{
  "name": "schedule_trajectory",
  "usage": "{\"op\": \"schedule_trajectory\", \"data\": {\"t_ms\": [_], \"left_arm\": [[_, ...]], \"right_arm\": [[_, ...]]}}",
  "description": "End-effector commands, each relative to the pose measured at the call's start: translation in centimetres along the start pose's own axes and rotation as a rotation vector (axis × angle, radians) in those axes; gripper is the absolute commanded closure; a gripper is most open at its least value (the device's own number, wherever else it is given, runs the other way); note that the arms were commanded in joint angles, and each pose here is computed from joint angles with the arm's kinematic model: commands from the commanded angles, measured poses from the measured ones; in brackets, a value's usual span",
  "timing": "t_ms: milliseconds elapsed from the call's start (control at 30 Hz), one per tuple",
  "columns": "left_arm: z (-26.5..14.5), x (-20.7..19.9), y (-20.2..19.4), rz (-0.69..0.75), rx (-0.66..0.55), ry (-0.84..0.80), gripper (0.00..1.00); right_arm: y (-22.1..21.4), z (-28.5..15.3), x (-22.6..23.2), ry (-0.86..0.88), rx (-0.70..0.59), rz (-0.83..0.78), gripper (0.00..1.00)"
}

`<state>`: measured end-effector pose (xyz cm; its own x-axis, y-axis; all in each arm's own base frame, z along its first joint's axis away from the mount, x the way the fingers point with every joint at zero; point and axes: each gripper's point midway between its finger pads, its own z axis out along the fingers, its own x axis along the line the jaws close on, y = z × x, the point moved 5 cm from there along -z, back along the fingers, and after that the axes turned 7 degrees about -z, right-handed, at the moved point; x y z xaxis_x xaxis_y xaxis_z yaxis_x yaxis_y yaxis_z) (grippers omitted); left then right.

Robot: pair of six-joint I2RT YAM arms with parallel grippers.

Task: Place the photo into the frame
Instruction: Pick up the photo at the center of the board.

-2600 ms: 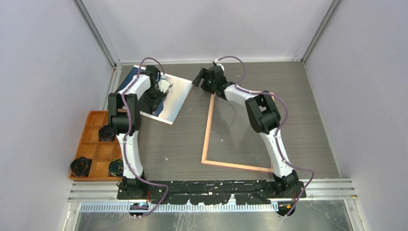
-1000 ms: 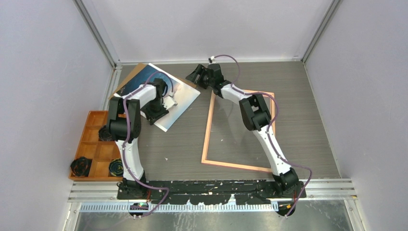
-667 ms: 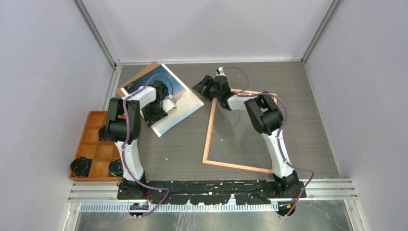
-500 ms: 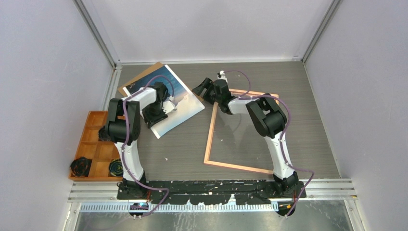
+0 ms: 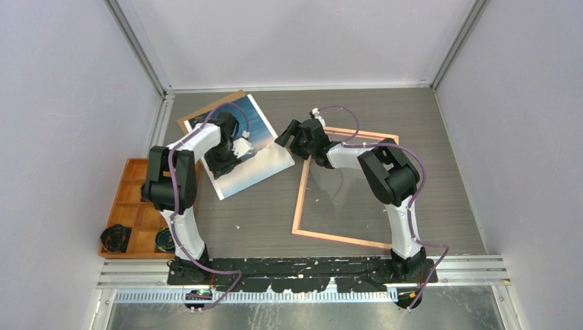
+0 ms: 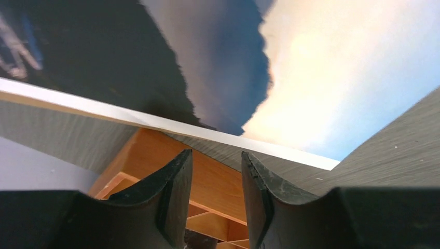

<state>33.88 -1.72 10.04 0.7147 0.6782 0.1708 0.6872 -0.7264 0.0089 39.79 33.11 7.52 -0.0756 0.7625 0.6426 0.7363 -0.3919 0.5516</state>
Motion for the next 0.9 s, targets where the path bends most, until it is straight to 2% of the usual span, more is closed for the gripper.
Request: {"op": "schedule_trajectory", "data": {"t_ms": [0, 200, 300, 500, 667, 867], "left_arm": [[-1.7, 1.9, 1.3, -0.079, -0.077, 0.047, 0.58], [2.5, 3.8, 1.8, -0.142, 0.009, 0.146, 0.6], [4.0, 3.2, 1.4, -0.136, 0.036, 0.127, 0.6], [4.7, 1.7, 0.7, -0.116, 0.039, 0.06, 0.6], [4.7, 0.6, 0.5, -0.101, 0.031, 0.012, 0.61], [5.0, 0.1, 0.4, -0.088, 0.035, -0.006, 0.6]], "right_arm": [[-5.4, -1.9, -4.8, -0.207, 0.203, -0.008, 0.15], [-5.7, -3.2, -5.3, -0.254, 0.229, -0.013, 0.14], [-5.5, -4.5, -6.0, -0.315, 0.22, -0.036, 0.14], [-6.5, -5.5, -5.8, -0.311, 0.258, -0.037, 0.14], [-7.9, -4.8, -4.7, -0.205, 0.326, 0.032, 0.15], [-7.8, -4.2, -3.4, -0.046, 0.323, 0.145, 0.2]]}}
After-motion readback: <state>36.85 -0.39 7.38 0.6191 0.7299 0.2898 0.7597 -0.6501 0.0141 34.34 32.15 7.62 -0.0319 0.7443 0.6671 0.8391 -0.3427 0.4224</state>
